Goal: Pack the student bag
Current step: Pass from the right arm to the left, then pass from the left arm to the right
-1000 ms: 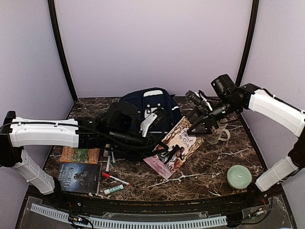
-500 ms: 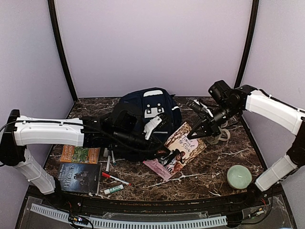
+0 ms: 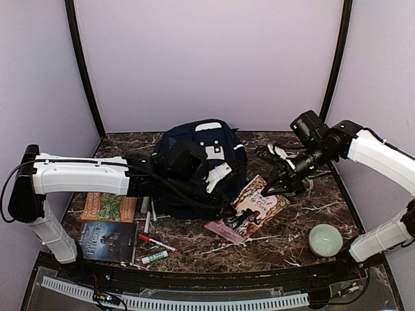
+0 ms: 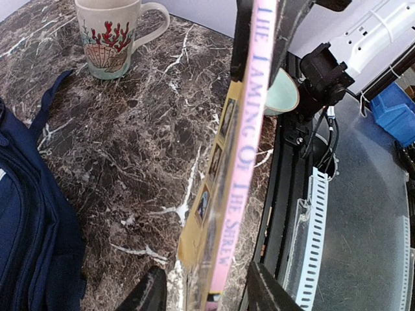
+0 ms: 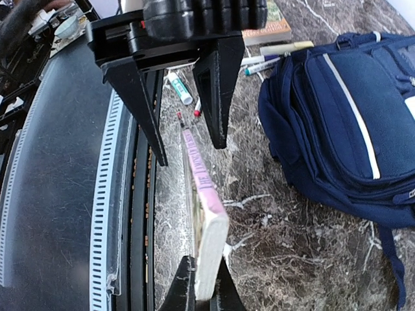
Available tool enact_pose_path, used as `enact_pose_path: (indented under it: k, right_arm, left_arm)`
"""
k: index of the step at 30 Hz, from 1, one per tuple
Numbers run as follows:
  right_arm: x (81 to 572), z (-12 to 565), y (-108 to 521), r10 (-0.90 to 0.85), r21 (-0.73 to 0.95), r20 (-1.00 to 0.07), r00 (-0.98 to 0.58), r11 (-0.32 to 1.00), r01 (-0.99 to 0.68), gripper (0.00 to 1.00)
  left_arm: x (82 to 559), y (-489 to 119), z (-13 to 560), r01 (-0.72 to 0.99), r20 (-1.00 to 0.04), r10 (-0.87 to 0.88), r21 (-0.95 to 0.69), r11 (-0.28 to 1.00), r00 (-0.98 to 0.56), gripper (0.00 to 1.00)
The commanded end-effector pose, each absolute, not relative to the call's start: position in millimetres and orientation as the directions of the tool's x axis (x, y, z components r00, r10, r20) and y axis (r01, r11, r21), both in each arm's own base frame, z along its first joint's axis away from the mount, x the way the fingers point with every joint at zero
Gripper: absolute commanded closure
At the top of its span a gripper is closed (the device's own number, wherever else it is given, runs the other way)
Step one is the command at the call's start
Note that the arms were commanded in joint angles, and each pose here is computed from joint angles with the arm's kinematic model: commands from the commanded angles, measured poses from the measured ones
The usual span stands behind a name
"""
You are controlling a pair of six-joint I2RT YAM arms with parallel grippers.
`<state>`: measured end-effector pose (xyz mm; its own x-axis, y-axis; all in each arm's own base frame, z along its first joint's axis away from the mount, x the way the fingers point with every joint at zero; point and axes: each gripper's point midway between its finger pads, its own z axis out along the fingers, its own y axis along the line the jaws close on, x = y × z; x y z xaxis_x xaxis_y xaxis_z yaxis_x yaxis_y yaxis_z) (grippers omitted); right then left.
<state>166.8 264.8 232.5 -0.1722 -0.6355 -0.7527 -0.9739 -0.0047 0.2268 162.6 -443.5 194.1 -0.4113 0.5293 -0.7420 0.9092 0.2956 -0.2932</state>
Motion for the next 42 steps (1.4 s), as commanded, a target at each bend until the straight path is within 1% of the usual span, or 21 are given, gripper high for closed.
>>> enact_pose_path:
  k: [1, 5, 7, 12, 16, 17, 18, 19, 21, 22, 24, 25, 27, 29, 34, 37, 39, 42]
  right_arm:
    - [169, 222, 266, -0.676, 0.243, -0.716, -0.172, -0.01, -0.97, 1.0]
    - [176, 218, 270, -0.684, 0.229, -0.713, -0.157, -0.016, -0.973, 1.0]
    - [180, 216, 272, -0.694, 0.219, -0.705, -0.145, -0.019, -0.976, 1.0]
    - [187, 224, 277, -0.698, 0.209, -0.705, -0.121, -0.041, -0.977, 1.0]
    - [192, 232, 282, -0.68, 0.216, -0.722, -0.128, -0.046, -0.975, 1.0]
    - [194, 233, 281, -0.672, 0.226, -0.726, -0.143, -0.038, -0.973, 0.99]
    - [196, 236, 280, -0.656, 0.243, -0.737, -0.165, -0.029, -0.97, 0.93]
    - [198, 238, 278, -0.634, 0.262, -0.75, -0.189, -0.022, -0.965, 0.84]
    - [207, 246, 271, -0.589, 0.28, -0.775, -0.23, 0.007, -0.96, 0.59]
    - [214, 252, 267, -0.551, 0.282, -0.795, -0.252, 0.031, -0.959, 0.51]
    - [226, 261, 259, -0.486, 0.297, -0.821, -0.299, 0.084, -0.951, 0.33]
    - [236, 265, 257, -0.442, 0.329, -0.824, -0.355, 0.135, -0.934, 0.25]
    - [245, 273, 255, -0.377, 0.331, -0.852, -0.365, 0.152, -0.931, 0.14]
    - [248, 276, 258, -0.351, 0.328, -0.867, -0.355, 0.136, -0.935, 0.1]
    - [262, 281, 269, -0.307, 0.386, -0.865, -0.397, 0.098, -0.917, 0.08]
    - [268, 293, 279, -0.245, 0.429, -0.87, -0.427, 0.047, -0.902, 0.08]
    - [270, 299, 286, -0.223, 0.45, -0.87, -0.44, 0.009, -0.893, 0.08]
    - [263, 307, 299, -0.222, 0.439, -0.88, -0.42, -0.045, -0.897, 0.1]
  left_arm:
    - [176, -455, 198, 0.935, -0.776, 0.533, -0.211, 0.284, -0.337, 0.53]
    - [185, -463, 198, 0.946, -0.789, 0.541, -0.155, 0.284, -0.292, 0.53]
    - [190, -465, 197, 0.948, -0.789, 0.547, -0.135, 0.287, -0.278, 0.56]
    - [193, -471, 194, 0.952, -0.772, 0.569, -0.155, 0.263, -0.283, 0.71]
    - [199, -474, 200, 0.949, -0.771, 0.563, -0.173, 0.264, -0.297, 0.92]
    - [202, -473, 204, 0.947, -0.778, 0.552, -0.174, 0.27, -0.3, 0.95]
    - [204, -472, 211, 0.944, -0.79, 0.532, -0.181, 0.275, -0.306, 0.97]
    - [208, -470, 218, 0.941, -0.805, 0.505, -0.189, 0.279, -0.312, 0.99]
    - [216, -463, 235, 0.934, -0.832, 0.446, -0.218, 0.283, -0.33, 1.0]
    - [220, -459, 243, 0.93, -0.843, 0.416, -0.237, 0.279, -0.34, 1.0]
    - [232, -450, 265, 0.919, -0.868, 0.339, -0.274, 0.282, -0.363, 1.0]
    - [236, -445, 275, 0.913, -0.876, 0.3, -0.298, 0.278, -0.377, 1.0]
    - [242, -435, 296, 0.907, -0.889, 0.224, -0.346, 0.242, -0.399, 1.0]
    - [247, -427, 310, 0.9, -0.891, 0.167, -0.387, 0.201, -0.421, 1.0]
    - [255, -421, 338, 0.887, -0.886, 0.066, -0.453, 0.09, -0.46, 1.0]
    - [254, -420, 348, 0.869, -0.869, 0.025, -0.494, 0.021, -0.494, 1.0]
    - [256, -420, 351, 0.859, -0.859, 0.009, -0.512, -0.002, -0.512, 1.0]
    - [258, -422, 351, 0.845, -0.845, -0.009, -0.535, -0.022, -0.535, 1.0]
